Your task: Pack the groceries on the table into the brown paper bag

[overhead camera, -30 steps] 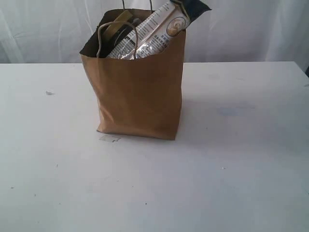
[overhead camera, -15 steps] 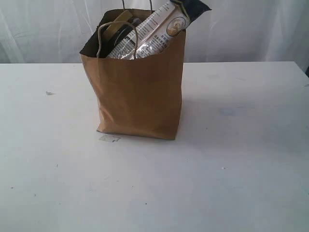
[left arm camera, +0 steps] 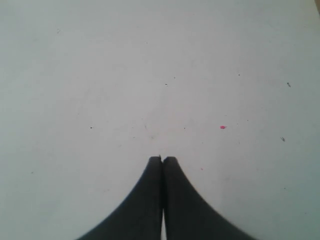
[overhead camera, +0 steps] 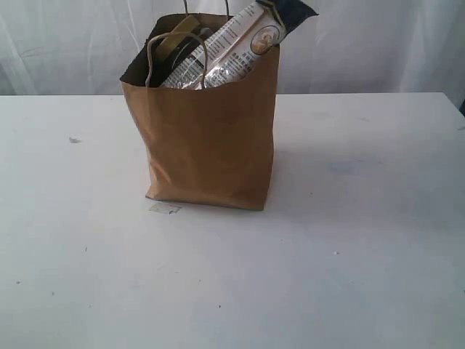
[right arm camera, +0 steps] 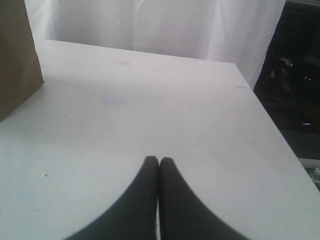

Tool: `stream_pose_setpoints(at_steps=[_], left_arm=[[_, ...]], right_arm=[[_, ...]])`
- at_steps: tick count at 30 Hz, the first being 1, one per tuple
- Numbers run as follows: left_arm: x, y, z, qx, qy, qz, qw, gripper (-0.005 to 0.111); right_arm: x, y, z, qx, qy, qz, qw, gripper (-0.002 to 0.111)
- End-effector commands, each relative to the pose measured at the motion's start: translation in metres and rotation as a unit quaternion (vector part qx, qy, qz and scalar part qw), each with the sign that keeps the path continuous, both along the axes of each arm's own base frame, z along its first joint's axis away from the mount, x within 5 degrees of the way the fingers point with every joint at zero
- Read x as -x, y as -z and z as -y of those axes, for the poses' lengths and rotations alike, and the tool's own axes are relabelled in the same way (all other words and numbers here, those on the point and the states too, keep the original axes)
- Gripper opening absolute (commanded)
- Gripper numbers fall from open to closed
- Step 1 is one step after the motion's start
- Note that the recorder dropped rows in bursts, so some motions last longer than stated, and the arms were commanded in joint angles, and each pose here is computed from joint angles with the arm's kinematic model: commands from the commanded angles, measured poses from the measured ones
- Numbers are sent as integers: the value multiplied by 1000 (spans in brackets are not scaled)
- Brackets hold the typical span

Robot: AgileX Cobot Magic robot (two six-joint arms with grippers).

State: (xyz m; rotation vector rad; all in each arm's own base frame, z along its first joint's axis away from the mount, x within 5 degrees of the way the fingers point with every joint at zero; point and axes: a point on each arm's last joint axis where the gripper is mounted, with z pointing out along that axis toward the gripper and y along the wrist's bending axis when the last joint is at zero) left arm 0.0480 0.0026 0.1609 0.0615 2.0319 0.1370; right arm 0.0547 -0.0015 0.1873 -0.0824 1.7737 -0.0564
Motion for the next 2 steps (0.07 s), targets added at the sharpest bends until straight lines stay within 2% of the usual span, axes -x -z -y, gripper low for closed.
stream_pose_setpoints(at_steps=[1, 2], left_arm=[[0, 4, 0, 8, -3, -6, 1000, 0], [0, 4, 0, 8, -3, -6, 1000, 0]], right_arm=[[0, 0, 0, 0, 2, 3, 1000, 0], [0, 0, 0, 0, 2, 3, 1000, 0]])
